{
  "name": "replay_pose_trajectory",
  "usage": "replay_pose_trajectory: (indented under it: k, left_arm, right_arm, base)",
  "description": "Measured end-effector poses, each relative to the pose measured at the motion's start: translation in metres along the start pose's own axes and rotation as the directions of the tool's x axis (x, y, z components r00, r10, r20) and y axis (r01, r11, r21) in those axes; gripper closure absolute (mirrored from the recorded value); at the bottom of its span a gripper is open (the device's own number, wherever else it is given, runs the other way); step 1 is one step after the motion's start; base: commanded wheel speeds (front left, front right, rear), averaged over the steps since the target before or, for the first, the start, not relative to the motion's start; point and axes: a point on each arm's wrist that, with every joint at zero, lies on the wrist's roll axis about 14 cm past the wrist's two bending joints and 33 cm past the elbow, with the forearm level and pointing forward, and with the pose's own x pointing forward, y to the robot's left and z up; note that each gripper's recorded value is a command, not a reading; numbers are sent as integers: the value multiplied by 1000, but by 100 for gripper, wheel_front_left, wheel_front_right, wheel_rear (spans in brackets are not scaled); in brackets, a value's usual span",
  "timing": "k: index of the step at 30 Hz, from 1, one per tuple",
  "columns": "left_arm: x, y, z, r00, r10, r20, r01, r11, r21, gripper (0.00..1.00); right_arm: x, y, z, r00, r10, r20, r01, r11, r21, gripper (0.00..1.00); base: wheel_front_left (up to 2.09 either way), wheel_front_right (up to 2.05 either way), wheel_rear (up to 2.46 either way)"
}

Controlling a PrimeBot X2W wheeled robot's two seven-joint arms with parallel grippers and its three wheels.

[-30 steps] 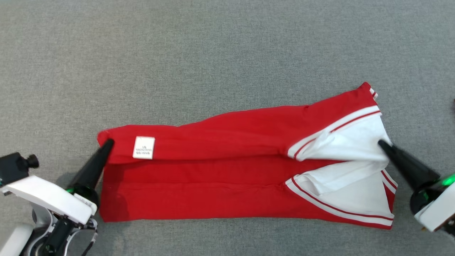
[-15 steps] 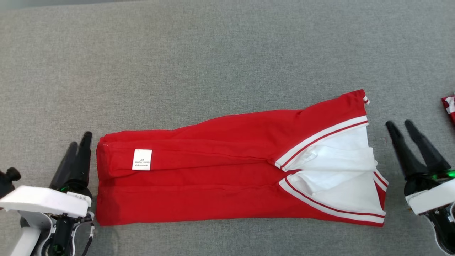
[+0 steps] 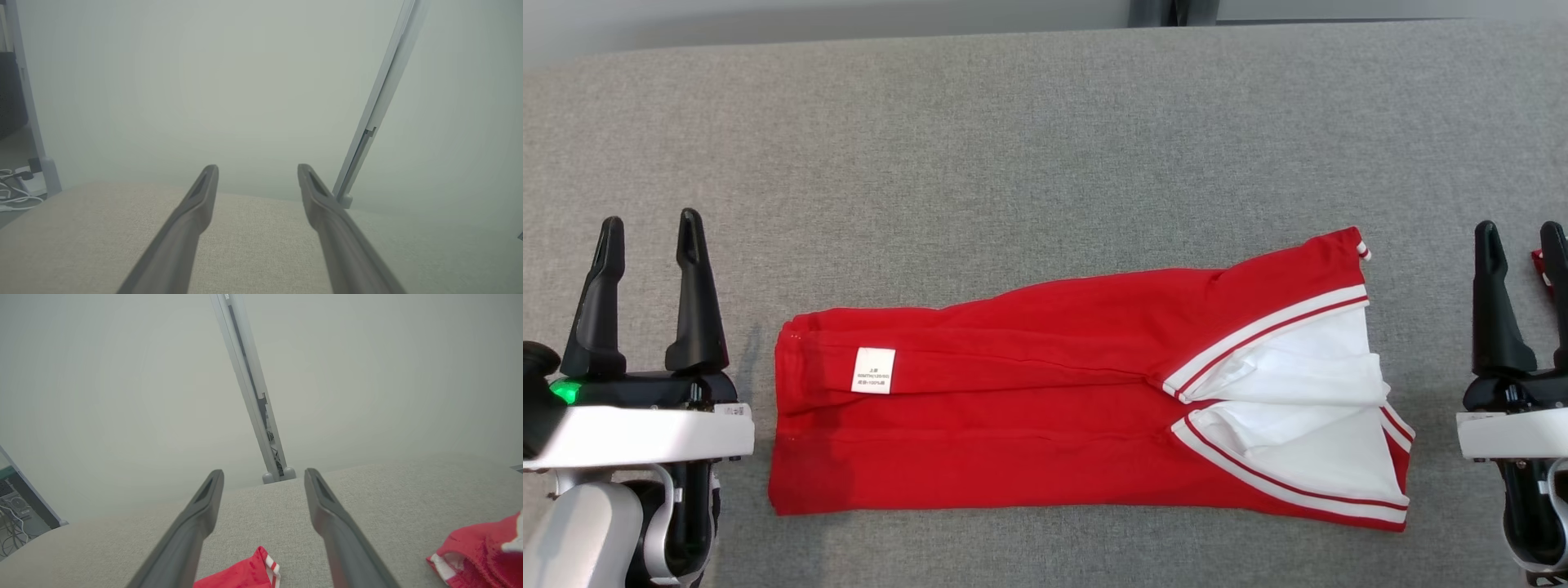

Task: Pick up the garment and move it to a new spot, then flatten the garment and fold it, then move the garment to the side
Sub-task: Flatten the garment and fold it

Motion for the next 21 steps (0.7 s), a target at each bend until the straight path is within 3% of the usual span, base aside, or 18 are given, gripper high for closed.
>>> replay_pose_trajectory:
  k: [8,21]
  left_arm:
    - [-11,5,-5,999,-48,-9,49,981,188,0]
    - [-27,7,-12,998,-54,-37,60,981,186,0]
  right_arm:
    - [-3,13,-8,997,34,-62,-44,986,-162,0]
    - [-11,19,-25,991,38,-128,-61,982,-176,0]
  base:
    - [0,0,0]
    - [0,0,0]
